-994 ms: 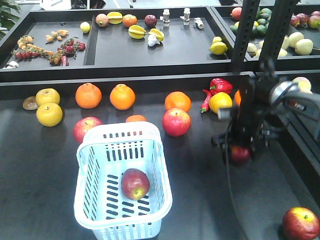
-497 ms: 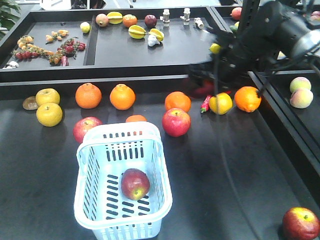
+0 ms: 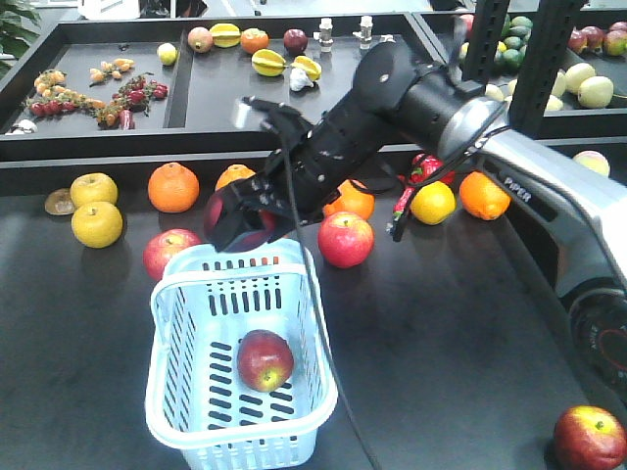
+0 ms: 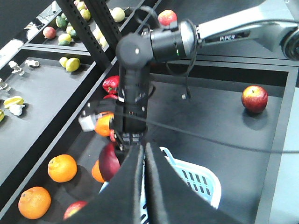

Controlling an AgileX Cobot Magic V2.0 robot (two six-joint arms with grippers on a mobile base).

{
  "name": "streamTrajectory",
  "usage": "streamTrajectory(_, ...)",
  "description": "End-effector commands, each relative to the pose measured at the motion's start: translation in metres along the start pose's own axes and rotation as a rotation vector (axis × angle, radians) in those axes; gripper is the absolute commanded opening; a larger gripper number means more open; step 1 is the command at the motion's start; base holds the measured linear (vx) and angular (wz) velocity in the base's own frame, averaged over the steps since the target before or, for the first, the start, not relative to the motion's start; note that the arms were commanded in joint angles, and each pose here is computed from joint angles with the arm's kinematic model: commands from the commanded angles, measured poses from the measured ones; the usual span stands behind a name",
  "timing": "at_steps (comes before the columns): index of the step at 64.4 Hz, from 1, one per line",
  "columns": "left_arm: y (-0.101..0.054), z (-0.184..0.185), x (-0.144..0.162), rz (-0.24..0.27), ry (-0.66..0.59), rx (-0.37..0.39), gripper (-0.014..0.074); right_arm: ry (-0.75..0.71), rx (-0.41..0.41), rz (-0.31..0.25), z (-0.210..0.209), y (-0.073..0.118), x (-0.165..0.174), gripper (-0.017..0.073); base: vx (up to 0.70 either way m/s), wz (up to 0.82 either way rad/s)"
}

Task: Pick three apples into basket with both arms
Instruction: 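Lift the apple and carry it over the basket with the right gripper, then open the right gripper to release the apple into the basket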

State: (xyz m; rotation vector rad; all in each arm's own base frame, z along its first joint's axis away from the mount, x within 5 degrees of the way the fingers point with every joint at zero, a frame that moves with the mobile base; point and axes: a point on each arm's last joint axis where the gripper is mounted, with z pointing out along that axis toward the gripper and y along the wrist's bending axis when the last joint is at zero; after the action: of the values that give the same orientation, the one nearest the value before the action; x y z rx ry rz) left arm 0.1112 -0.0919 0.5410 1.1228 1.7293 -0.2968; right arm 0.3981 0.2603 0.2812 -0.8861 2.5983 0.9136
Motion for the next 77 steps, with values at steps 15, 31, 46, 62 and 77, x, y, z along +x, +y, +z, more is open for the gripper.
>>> streamTrajectory(15, 0.0, -0.008, -0.009, -0.001, -0.081, -0.018, -0.0006, -0.159, 0.025, -0.042, -0.029, 0.015, -0.015, 0.0703, 0.0, 0.0)
streamTrajectory(31, 0.0, -0.008, -0.009, -0.001, -0.081, -0.018, -0.0006, -0.236, 0.056, -0.052, -0.045, 0.011, -0.022, 0.0594, 0.0, 0.0)
streamTrajectory(46, 0.0, -0.008, -0.009, -0.001, -0.081, -0.018, -0.0006, -0.213, 0.312, 0.047, -0.098, -0.038, -0.014, 0.0205, 0.0, 0.0)
streamTrajectory(62, 0.0, -0.008, -0.009, -0.001, -0.081, -0.018, -0.0006, -0.192, 0.458, 0.433, -0.15, -0.11, 0.023, -0.0009, 0.0, 0.0)
streamTrajectory(77, 0.0, -0.008, -0.009, -0.001, -0.081, -0.018, -0.0006, -0.085, 0.612, 0.546, -0.177, -0.136, 0.08, -0.0006, 0.0, 0.0)
